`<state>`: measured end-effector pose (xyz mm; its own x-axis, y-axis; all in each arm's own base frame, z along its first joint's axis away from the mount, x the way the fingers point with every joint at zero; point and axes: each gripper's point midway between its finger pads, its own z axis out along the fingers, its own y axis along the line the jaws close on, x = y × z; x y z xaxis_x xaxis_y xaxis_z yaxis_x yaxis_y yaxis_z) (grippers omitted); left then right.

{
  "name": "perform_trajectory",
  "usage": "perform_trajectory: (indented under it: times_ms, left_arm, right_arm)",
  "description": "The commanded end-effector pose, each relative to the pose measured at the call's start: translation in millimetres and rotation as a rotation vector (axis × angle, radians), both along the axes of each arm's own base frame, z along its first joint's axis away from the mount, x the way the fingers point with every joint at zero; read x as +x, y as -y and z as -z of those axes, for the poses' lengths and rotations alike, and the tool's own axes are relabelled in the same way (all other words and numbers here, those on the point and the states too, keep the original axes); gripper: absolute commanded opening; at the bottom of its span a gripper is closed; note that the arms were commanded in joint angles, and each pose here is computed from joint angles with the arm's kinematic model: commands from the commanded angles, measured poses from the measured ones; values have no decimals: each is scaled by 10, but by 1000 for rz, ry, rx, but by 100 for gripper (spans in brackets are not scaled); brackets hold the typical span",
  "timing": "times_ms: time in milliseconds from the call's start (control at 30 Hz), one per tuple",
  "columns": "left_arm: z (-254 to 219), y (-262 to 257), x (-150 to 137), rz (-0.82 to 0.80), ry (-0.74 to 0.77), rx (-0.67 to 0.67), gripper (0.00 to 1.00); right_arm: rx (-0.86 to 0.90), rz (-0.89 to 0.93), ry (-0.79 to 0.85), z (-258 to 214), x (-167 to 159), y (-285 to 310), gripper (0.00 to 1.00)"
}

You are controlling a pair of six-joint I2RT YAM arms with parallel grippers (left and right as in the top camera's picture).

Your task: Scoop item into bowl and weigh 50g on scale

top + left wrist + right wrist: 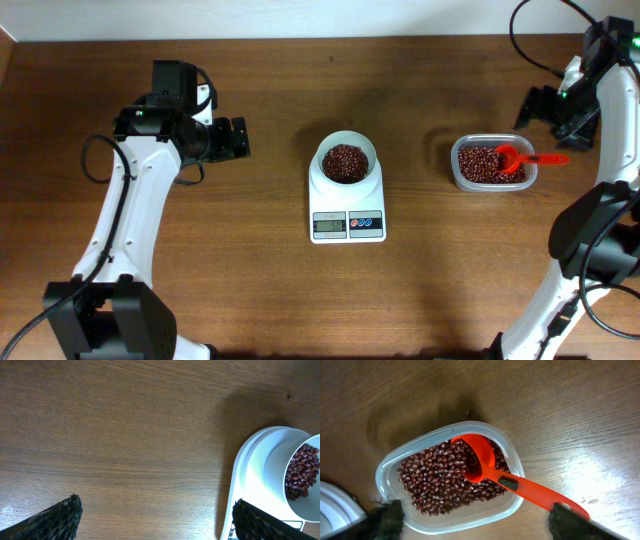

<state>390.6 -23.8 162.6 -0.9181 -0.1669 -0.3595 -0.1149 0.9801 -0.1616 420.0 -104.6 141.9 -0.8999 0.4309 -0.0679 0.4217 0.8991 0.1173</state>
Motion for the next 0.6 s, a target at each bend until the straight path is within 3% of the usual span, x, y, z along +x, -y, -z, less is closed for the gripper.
perform_trajectory:
  times_ms: [0,167,233,333,367,400,433,533,567]
  left_arm:
    - [36,7,-5,-1,-11,-1,99]
    - [30,8,10,-1,-4,-1,99]
    - [-97,32,271,-39,108,-32,99]
    - [-137,37,337,-58,137,-46,99]
    - [-114,88,284,-44,113,-72,86]
    - [-96,138,234,-32,90,-98,17]
    - [-101,167,232,-24,89,-113,0]
    - [-135,373,201,84,95,-175,0]
    - [-130,493,149,122,79,-195,0]
  right_arm:
    - [15,-9,18,-54,36,-58,99]
    - [10,-13,31,-56,73,-64,99]
    - [9,-14,40,-60,94,-67,99]
    - [11,-14,32,-57,76,-69,99]
    - [12,-14,31,-59,70,-72,99]
    - [17,-15,39,-83,80,-84,88]
    - [27,-17,45,-107,81,-103,80]
    - [108,-129,126,-417,76,-336,47]
    - [119,-158,158,-563,53,-429,30]
